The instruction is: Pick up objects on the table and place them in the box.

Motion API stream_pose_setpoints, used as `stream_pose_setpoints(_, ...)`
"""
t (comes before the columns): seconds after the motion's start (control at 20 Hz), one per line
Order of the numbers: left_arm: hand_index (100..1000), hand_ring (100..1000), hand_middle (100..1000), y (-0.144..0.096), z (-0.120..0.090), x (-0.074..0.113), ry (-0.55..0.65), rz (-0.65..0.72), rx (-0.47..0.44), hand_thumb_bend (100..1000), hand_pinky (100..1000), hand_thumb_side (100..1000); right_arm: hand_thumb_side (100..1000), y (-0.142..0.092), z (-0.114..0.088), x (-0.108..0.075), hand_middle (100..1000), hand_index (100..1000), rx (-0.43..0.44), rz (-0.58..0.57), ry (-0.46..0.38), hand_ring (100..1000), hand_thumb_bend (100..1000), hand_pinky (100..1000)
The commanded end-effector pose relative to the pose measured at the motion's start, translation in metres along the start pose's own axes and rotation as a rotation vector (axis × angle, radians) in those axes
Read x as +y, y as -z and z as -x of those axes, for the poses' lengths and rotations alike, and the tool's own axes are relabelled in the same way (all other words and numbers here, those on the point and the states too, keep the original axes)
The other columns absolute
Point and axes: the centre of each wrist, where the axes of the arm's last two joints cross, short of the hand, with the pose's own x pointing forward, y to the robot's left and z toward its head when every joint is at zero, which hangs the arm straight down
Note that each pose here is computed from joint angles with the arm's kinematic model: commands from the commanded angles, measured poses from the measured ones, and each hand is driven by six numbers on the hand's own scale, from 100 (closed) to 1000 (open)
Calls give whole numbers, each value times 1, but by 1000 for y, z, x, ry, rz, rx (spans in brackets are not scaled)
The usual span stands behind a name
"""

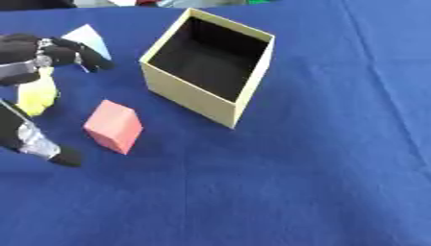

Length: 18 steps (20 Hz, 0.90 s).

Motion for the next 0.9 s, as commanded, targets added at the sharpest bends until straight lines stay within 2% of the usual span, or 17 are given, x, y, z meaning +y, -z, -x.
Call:
stream_pose_setpoints(0.05, 951, 873, 853, -5, -3, 8, 60, 30, 36, 773, 937, 576, 842, 7, -6, -4, 672, 783, -35, -15, -13, 737, 100, 838)
stream_pose_setpoints(0.2, 961, 882, 878, -3, -4, 7, 59, 45, 59, 704, 930, 536, 842, 7, -6, -4, 672, 783, -34, -17, -13, 737, 100, 838)
stream_pose_setpoints(0.6, 965, 905, 904, 3, -10, 6, 65, 73, 99, 616, 927, 489, 846, 6, -6, -5, 671, 783, -33, -19, -15, 738, 100, 839)
stream_pose_setpoints(0.9, 965, 913, 914, 8, -10, 4, 80, 85, 115, 611, 928, 473, 852, 6, -6, -4, 670, 782, -30, -21, -15, 738, 100, 840)
